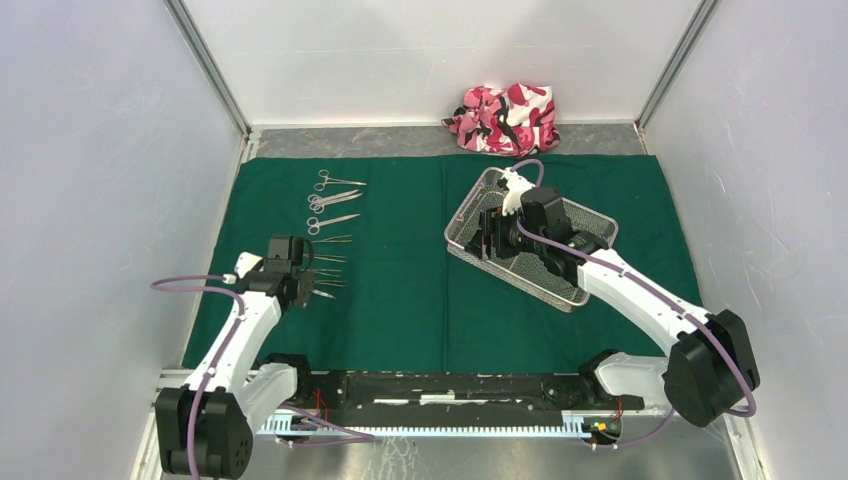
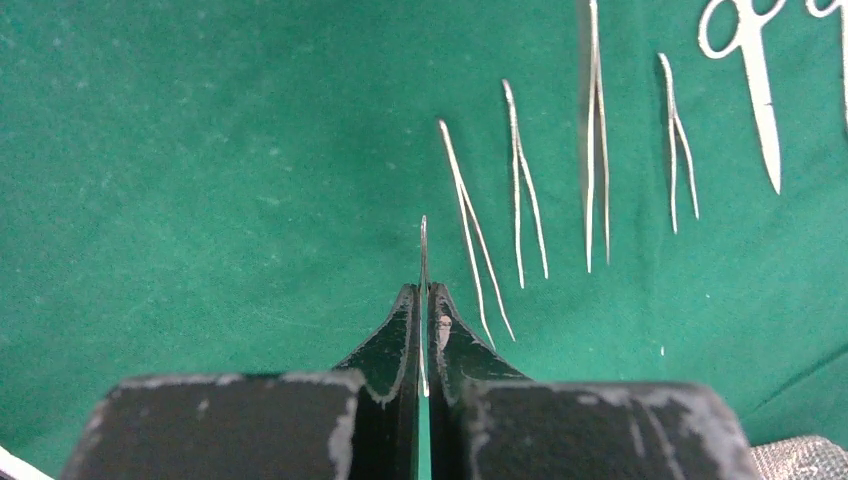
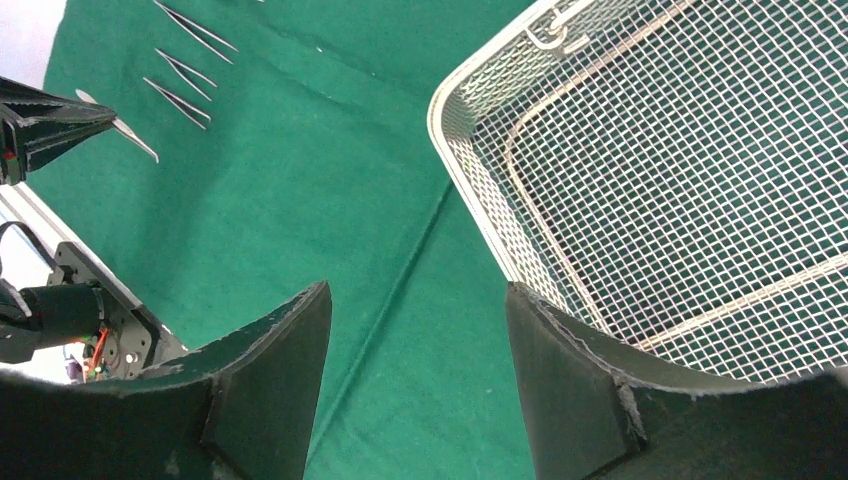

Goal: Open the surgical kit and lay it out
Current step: Place the medical item in the surgical kit.

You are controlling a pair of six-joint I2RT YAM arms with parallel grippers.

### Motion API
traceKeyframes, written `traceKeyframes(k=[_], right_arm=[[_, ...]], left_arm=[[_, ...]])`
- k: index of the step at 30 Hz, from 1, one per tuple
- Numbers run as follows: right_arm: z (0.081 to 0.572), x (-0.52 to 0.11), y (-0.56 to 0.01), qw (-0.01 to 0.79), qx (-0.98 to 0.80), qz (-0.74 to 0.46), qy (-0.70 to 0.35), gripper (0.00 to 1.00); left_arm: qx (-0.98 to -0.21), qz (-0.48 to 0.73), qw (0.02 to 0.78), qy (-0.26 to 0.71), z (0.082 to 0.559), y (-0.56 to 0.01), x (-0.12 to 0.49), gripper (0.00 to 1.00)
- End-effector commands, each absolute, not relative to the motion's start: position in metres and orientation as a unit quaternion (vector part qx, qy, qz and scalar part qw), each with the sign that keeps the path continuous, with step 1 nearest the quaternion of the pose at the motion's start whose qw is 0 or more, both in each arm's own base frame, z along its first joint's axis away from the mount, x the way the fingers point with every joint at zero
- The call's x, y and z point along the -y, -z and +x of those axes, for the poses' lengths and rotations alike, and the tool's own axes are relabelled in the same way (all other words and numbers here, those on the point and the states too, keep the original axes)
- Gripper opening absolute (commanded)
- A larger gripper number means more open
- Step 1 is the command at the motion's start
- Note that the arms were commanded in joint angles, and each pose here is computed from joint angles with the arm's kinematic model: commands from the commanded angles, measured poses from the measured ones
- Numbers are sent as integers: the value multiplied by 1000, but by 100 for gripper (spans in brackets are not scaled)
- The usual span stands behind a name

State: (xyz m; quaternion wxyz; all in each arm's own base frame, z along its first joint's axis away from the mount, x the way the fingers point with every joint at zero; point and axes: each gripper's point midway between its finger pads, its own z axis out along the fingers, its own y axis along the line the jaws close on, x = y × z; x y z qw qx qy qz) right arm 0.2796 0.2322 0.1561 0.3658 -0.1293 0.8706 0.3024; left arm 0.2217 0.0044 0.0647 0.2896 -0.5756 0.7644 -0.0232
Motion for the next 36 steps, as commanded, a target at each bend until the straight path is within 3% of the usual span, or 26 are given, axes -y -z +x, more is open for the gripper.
traceKeyframes(k=[1,23,36], right_arm=[[282,-225,-156,379,-867,-133,-294,71],[281,-213,-149,376,-872,-127,-288,72],[279,-213,-146,372,-873,-124,-290,72]], left_arm=[[-734,-627,260,12,211,-51,-7,2],[-686,-699,200,43,216,-20,-4,3],[-704,-682,192,53,215,-24,0,36]])
